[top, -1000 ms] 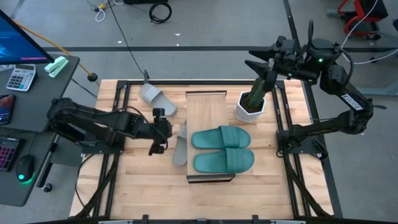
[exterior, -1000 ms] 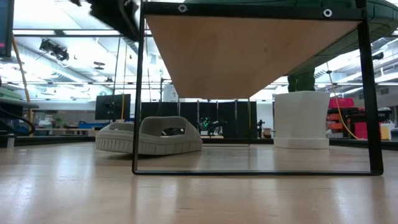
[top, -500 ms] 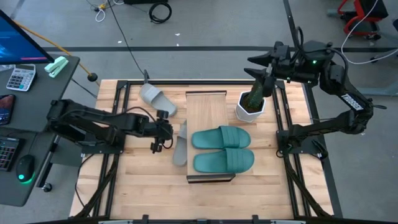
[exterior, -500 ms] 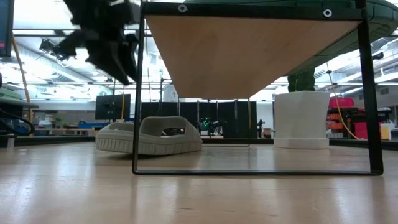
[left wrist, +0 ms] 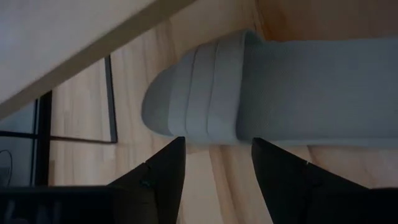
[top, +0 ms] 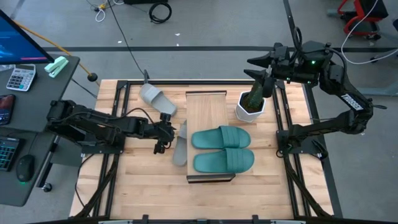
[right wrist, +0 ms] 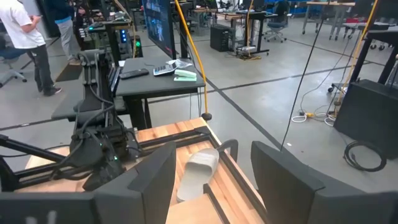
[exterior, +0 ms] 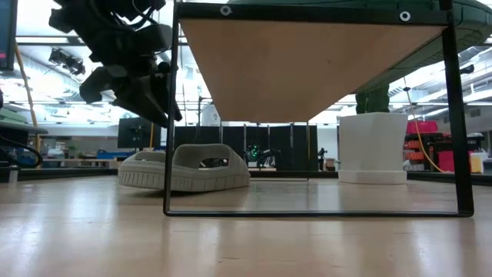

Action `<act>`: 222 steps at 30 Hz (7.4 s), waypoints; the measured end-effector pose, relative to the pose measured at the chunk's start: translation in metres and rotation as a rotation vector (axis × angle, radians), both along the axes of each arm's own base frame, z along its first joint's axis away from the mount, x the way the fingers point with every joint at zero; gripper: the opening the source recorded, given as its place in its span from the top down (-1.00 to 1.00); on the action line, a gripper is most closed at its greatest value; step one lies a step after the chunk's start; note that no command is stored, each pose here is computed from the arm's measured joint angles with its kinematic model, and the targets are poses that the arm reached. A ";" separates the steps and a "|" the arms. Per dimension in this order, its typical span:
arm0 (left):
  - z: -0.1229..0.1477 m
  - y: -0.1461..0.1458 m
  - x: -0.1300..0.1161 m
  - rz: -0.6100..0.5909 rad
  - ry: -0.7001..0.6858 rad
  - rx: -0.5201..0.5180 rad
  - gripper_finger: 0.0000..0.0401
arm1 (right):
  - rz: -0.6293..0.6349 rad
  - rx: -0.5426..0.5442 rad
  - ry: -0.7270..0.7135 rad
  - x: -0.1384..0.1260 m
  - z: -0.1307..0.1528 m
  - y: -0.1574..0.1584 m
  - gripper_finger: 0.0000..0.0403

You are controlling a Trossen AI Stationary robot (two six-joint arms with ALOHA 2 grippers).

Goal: Pick and place slides into the shelf
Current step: Put the bottom gray slide on the shelf

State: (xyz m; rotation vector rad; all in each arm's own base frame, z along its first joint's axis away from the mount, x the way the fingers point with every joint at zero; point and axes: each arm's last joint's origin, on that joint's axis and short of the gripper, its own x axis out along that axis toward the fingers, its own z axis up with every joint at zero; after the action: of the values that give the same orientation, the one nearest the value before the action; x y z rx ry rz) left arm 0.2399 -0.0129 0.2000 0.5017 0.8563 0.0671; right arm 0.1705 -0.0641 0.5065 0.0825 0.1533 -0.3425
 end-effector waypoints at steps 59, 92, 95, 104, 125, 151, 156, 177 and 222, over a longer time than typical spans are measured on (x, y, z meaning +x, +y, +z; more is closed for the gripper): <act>-0.055 0.006 0.019 0.166 0.121 0.123 0.94 | -0.010 0.062 0.016 0.013 -0.006 -0.005 0.08; 0.068 0.009 -0.010 0.540 0.164 0.007 0.94 | 0.010 0.015 0.035 0.013 -0.006 -0.005 0.12; 0.092 0.010 -0.009 0.566 0.120 0.042 0.94 | 0.010 0.013 0.036 0.013 -0.006 -0.005 0.13; 0.157 0.021 -0.012 0.663 -0.034 0.115 0.94 | 0.070 0.025 0.037 0.013 -0.007 -0.003 0.13; 0.255 0.078 -0.036 1.146 -0.603 -0.132 0.94 | 0.474 -0.444 0.180 0.046 -0.020 0.020 0.11; 0.246 0.113 0.000 1.166 -0.658 -0.172 0.94 | 0.432 -1.225 0.312 0.148 -0.051 0.063 0.11; 0.246 0.113 0.000 1.166 -0.662 -0.173 0.94 | 0.382 -1.224 0.321 0.142 -0.045 0.061 0.09; 0.249 0.105 0.008 1.079 -0.689 -0.275 0.94 | 0.372 -1.282 0.267 0.146 -0.042 0.070 -0.32; 0.209 0.137 0.051 1.143 -0.558 -0.265 0.94 | 0.269 -1.082 0.709 0.239 -0.081 0.110 -0.26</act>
State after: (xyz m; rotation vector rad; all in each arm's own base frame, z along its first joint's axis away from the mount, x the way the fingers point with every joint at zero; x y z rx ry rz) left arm 0.2906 0.1243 0.4086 -0.3062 0.4914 1.0765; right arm 0.4092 0.0459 0.4255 -1.1331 0.6522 -0.1370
